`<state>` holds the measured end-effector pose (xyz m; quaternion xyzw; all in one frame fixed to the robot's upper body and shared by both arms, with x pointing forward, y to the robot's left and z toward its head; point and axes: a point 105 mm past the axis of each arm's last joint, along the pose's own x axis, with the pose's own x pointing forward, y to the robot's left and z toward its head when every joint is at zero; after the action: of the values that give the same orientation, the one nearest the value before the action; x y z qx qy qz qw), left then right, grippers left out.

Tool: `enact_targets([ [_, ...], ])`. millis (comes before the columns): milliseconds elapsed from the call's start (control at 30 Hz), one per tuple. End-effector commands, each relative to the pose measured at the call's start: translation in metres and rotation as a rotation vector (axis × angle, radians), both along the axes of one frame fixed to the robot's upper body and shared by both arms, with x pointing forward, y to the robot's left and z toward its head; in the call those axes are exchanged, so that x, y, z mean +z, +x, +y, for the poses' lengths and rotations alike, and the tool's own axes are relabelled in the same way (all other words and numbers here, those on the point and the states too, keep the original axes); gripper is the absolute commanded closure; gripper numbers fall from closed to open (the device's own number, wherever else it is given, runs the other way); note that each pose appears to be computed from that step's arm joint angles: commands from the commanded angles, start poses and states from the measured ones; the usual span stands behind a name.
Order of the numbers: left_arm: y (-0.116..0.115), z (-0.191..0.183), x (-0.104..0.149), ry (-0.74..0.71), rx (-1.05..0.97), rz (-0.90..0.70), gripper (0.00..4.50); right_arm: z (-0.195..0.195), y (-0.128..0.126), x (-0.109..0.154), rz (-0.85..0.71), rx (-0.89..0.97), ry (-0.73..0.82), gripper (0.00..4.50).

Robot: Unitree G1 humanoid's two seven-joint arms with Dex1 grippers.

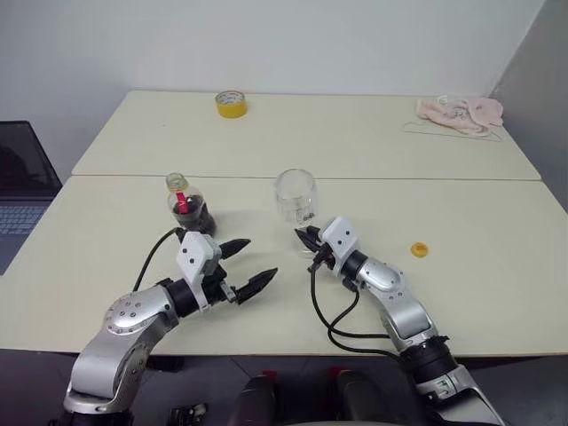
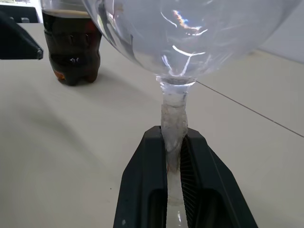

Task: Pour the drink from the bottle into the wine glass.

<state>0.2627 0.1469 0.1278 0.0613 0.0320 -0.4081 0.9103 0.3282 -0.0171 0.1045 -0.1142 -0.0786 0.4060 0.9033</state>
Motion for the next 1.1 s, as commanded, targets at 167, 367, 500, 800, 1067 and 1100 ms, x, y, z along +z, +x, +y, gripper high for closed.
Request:
enact_targets([
  [167, 0.0029, 0.0000, 0.0094, 0.009, 0.007, -0.056, 0.00, -0.0066, 0.0011, 0.0033, -0.033, 0.013, -0.008, 3.63],
  [367, 0.0032, -0.0015, 0.0078, 0.016, 0.002, -0.059, 0.00, -0.0068, 0.0014, 0.0021, -0.027, 0.018, -0.009, 1.67],
  [500, 0.0034, -0.0013, 0.0074, 0.018, 0.000, -0.060, 0.00, -0.0084, 0.0024, 0.0041, -0.033, 0.013, -0.008, 0.26],
  [800, 0.0038, -0.0014, 0.0066, 0.024, -0.002, -0.063, 0.00, -0.0091, 0.0052, 0.0114, -0.064, -0.003, -0.007, 0.02],
  [1067, 0.0032, -0.0019, 0.0061, 0.010, 0.001, -0.052, 0.00, -0.0100, 0.0028, 0.0093, -0.048, 0.007, -0.021, 0.02],
  [1100, 0.0034, -0.0009, 0.0062, 0.007, 0.006, -0.052, 0.00, -0.0119, 0.0015, 0.0096, -0.043, 0.008, -0.020, 0.02],
])
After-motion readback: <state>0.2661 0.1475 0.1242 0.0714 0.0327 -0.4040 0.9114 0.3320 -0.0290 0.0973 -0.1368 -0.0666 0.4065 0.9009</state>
